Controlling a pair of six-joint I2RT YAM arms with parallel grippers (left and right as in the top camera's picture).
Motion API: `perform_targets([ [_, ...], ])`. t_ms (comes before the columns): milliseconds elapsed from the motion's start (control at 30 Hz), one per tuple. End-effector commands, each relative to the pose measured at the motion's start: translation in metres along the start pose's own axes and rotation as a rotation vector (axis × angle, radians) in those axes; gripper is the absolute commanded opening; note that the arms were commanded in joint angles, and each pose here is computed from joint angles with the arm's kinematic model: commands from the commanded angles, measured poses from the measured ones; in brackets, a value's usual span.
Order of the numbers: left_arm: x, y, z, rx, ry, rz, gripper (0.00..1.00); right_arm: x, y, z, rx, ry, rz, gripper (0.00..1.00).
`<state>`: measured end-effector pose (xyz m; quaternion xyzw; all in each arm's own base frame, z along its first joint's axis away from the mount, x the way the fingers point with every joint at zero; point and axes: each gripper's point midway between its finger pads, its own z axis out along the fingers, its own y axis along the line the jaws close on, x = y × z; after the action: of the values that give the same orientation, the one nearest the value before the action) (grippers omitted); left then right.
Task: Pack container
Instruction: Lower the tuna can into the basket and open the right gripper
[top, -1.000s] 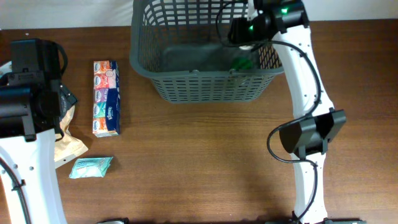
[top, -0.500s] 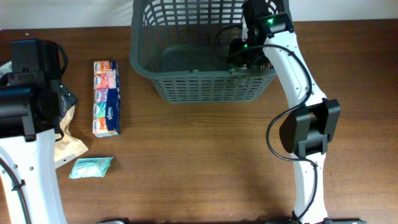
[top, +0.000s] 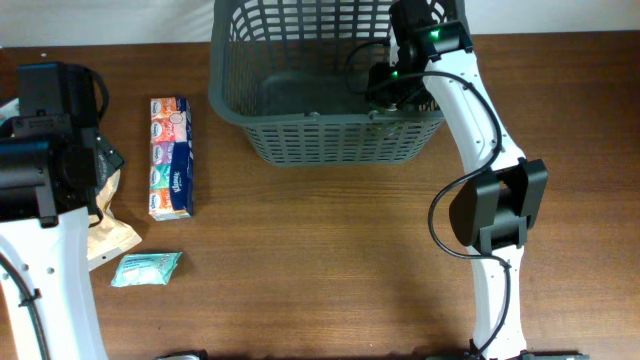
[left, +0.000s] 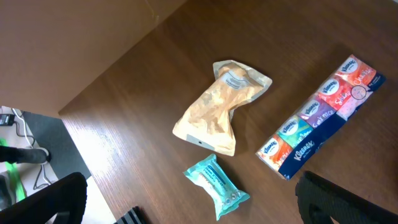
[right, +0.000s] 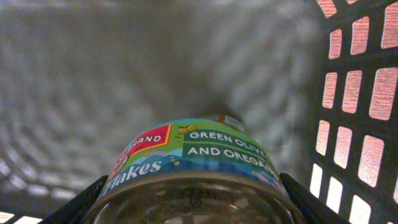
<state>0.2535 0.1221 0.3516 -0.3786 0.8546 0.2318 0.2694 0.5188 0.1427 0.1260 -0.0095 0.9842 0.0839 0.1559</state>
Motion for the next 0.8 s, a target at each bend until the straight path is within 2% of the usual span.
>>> perform_targets([
  [0,0.001,0.0,0.002,-0.003,0.007,-0.01,1.0,0.001,0.003,-0.003,0.009,-0.004,-0.001,0.48],
  [67,0.0,0.0,0.002,-0.003,0.007,-0.01,1.0,0.001,0.003,-0.003,0.009,-0.005,-0.001,0.55],
  [133,0.001,0.0,0.002,-0.003,0.007,-0.01,1.0,0.001,0.003,-0.003,0.009,-0.005,-0.001,0.73],
  [233,0.001,0.0,0.002,-0.003,0.007,-0.01,1.0,0.001,0.003,-0.003,0.009,-0.005,-0.001,0.83],
  [300,0.001,0.0,0.002,-0.003,0.007,-0.01,1.0,0.001,0.003,-0.003,0.009,-0.005,-0.001,0.96],
  [333,0.001,0.0,0.002,-0.003,0.007,-0.01,1.0,0.001,0.003,-0.003,0.009,-0.005,-0.001,0.99],
  [600,0.001,0.0,0.002,-0.003,0.007,-0.01,1.0,0.0,0.007,-0.007,-0.013,-0.006,-0.002,0.99],
  [767,0.001,0.0,0.002,-0.003,0.007,-0.01,1.0,-0.033,0.029,-0.065,-0.103,-0.162,-0.024,0.99],
])
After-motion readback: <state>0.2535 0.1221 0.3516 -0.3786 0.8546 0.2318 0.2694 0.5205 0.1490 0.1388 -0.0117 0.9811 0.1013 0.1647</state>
